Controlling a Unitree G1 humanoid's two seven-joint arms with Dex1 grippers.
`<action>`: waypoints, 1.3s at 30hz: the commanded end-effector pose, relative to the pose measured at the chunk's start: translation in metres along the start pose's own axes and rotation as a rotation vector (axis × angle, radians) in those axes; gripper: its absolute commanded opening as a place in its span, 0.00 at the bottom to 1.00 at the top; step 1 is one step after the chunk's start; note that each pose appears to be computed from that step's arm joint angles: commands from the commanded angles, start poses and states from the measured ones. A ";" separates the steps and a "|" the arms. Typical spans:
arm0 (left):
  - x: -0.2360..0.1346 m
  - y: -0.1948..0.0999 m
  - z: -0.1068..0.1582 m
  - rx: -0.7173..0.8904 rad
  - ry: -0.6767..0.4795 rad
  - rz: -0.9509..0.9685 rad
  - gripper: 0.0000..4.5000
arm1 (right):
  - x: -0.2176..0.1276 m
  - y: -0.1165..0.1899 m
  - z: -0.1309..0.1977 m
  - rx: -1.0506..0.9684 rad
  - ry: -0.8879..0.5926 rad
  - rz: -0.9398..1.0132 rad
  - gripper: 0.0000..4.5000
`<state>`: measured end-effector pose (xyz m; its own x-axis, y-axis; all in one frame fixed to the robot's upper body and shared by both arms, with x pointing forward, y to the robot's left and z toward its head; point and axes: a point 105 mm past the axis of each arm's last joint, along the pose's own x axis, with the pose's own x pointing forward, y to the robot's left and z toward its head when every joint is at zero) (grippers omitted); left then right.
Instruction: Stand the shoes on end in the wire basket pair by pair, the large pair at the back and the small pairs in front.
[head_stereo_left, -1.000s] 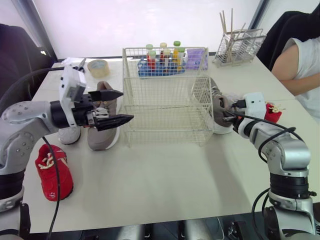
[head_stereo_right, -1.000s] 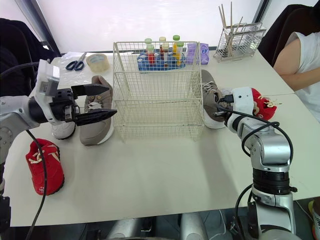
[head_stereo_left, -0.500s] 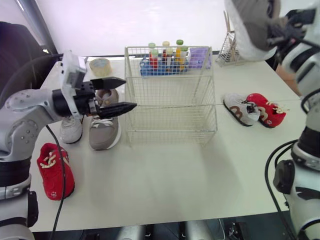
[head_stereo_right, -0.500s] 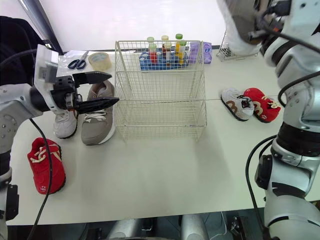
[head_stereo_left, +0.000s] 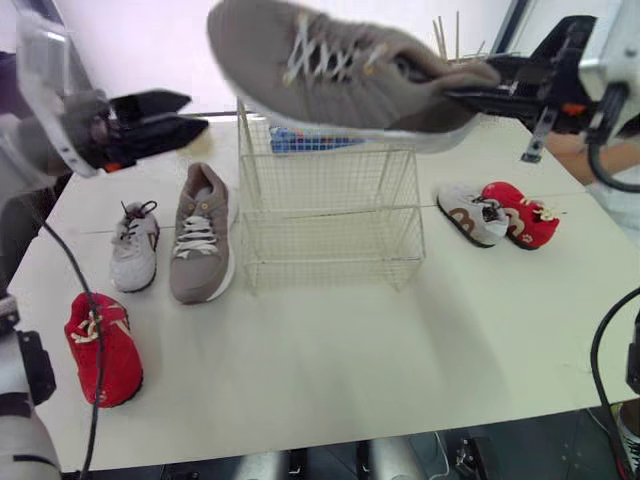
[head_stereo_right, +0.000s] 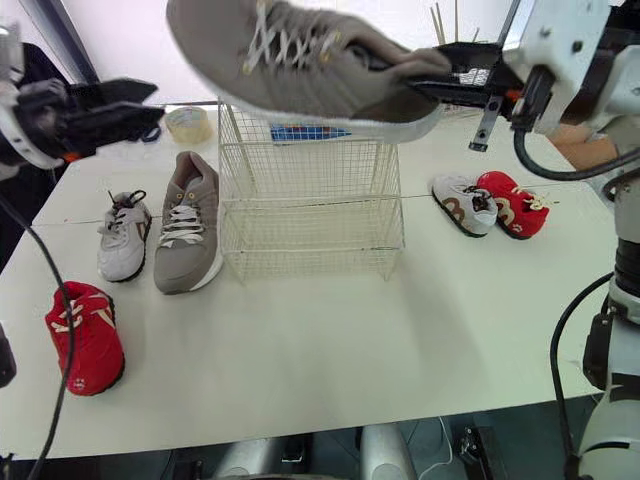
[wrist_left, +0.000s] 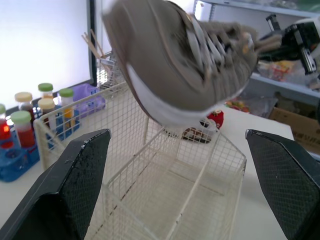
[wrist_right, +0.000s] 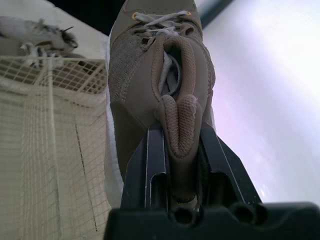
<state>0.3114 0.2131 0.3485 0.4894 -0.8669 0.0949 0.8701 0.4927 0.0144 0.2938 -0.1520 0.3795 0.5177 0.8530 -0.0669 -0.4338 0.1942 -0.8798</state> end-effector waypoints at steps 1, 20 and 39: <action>-0.005 -0.004 0.013 0.001 -0.019 -0.015 1.00 | 0.000 -0.009 0.028 -0.195 -0.062 0.001 0.03; 0.009 -0.018 -0.010 -0.095 0.052 -0.144 0.23 | 0.030 0.000 0.053 -0.353 -0.181 0.113 0.03; 0.013 -0.036 -0.009 -0.224 -0.253 -0.090 0.17 | -0.046 0.006 -0.025 0.908 -0.261 -0.210 0.99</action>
<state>0.3036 0.1820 0.3184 0.4448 -0.8570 0.2601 0.8877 0.3835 -0.2548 0.2960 -0.1981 0.3600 0.5243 0.8324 0.1795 -0.8026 0.5535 -0.2222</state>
